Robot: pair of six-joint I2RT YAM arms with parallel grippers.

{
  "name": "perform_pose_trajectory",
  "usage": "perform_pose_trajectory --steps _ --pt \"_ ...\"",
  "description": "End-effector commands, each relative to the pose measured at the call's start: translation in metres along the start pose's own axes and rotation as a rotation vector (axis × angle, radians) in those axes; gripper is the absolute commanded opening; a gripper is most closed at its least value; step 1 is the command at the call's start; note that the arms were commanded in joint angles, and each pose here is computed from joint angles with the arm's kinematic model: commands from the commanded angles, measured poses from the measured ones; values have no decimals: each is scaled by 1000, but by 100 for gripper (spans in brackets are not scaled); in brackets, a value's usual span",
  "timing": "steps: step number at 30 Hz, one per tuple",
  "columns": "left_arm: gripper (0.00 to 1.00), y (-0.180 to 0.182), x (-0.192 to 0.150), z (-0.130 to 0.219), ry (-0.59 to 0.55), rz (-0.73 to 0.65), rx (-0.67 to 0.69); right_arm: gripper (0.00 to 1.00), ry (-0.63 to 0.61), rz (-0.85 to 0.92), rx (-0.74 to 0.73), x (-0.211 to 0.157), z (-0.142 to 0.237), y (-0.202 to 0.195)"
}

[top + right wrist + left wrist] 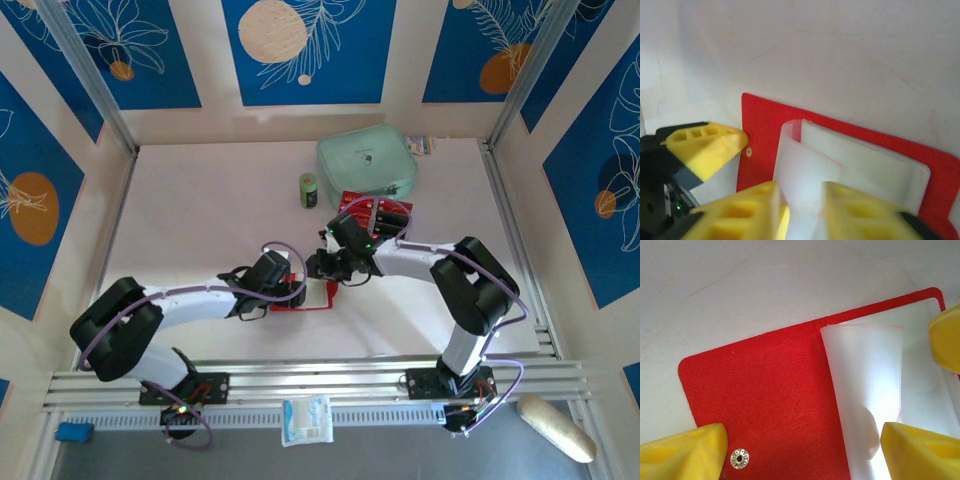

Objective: Put the credit cards into the card holder

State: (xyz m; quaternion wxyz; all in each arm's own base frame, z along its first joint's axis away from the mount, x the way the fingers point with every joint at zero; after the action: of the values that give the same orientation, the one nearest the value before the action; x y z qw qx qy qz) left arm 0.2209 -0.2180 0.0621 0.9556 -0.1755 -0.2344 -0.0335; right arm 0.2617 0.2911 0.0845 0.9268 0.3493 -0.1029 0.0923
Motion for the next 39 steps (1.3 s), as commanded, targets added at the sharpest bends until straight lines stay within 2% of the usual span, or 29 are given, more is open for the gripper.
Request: perform_pose_trajectory --steps 1,12,20,24,28,33,39 --pt "81 4 -12 -1 39 2 -7 41 18 -38 -5 -8 4 -6" --pt "81 6 -8 9 -5 9 -12 45 49 -79 34 -11 -12 -9" --pt "82 6 -7 12 -19 7 -18 46 64 -85 95 -7 -13 4" --pt "88 7 -2 19 -44 6 -18 47 63 -84 139 -3 -7 18" --pt "100 9 8 35 -101 18 -19 54 56 -86 166 0 0 34" --pt "100 12 18 59 -179 40 -40 64 54 -122 189 4 1 50" --pt "100 18 21 74 -222 75 -63 67 84 -198 181 7 -20 59"
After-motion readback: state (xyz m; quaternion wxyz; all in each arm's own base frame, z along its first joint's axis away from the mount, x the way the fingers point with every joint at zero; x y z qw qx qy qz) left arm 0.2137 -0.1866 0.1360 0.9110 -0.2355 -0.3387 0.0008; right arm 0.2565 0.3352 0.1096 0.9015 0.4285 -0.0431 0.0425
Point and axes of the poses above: each hand's point on the last joint's axis, 136 mm out from that joint toward the fingers, its own z axis back along the fingers, its own y axis along the line the jaws close on, x = y × z, the point moved 4 cm from there along z, back along the fingers, and after that the axes turned 7 degrees about z, right-handed, at the moved point
